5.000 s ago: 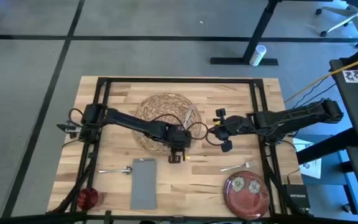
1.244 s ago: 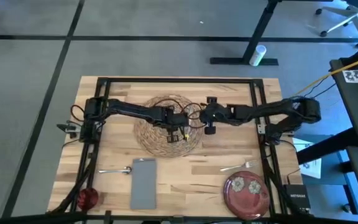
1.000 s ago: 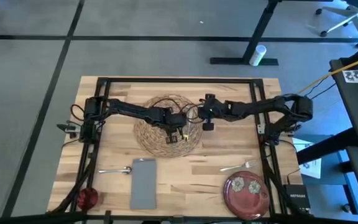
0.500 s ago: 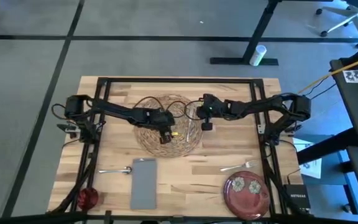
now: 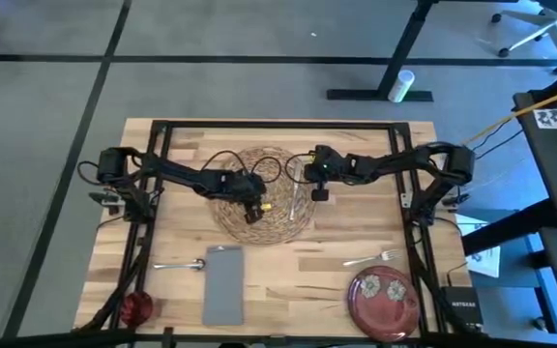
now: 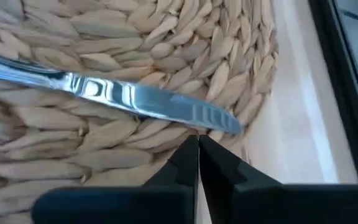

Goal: Set table place
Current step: Move the brown placemat to the center of the table

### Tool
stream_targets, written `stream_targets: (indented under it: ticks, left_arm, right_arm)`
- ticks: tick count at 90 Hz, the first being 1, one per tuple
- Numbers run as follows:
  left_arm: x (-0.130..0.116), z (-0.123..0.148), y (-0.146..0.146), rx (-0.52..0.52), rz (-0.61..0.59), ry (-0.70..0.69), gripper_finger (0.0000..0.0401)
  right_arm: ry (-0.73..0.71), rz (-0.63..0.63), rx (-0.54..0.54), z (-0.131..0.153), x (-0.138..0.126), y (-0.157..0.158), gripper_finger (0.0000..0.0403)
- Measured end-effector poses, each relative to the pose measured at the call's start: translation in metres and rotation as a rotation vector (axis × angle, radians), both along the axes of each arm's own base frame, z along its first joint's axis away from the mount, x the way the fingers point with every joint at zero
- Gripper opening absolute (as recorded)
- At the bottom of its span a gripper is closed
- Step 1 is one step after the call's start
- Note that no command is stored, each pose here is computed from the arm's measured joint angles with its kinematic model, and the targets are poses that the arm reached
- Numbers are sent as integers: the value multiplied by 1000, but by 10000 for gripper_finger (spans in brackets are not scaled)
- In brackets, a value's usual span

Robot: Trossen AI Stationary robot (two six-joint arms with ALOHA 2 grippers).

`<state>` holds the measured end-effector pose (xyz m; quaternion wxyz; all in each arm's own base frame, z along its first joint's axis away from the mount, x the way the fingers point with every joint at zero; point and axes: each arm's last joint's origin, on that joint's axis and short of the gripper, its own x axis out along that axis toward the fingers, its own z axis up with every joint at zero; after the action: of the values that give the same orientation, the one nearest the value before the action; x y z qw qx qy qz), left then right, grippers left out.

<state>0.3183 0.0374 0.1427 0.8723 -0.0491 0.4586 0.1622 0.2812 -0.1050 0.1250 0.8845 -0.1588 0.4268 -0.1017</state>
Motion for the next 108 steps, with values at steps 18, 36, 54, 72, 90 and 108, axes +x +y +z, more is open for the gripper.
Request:
stream_targets:
  ticks: [18, 36, 54, 72, 90, 108]
  left_arm:
    - [0, 0, 0, 0, 0, 0, 0]
    - [0, 0, 0, -7, -4, 5, 0]
    - [0, 0, 0, -9, -6, 4, 0]
    - [0, -1, 0, -8, -9, 7, 0]
    - [0, -1, 0, -7, -9, 6, 0]
    - [0, -1, 0, -7, -9, 6, 0]
  right_arm:
    - [-19, -14, 8, -9, 5, -2, 0]
    - [-36, -17, 4, -12, 11, -4, 0]
    - [-58, -23, -1, -6, 15, -8, 0]
    - [-50, -24, 1, -7, 15, -8, 0]
    - [-28, -38, -4, -8, 14, -8, 0]
    - [-28, -54, 7, -12, 12, -14, 0]
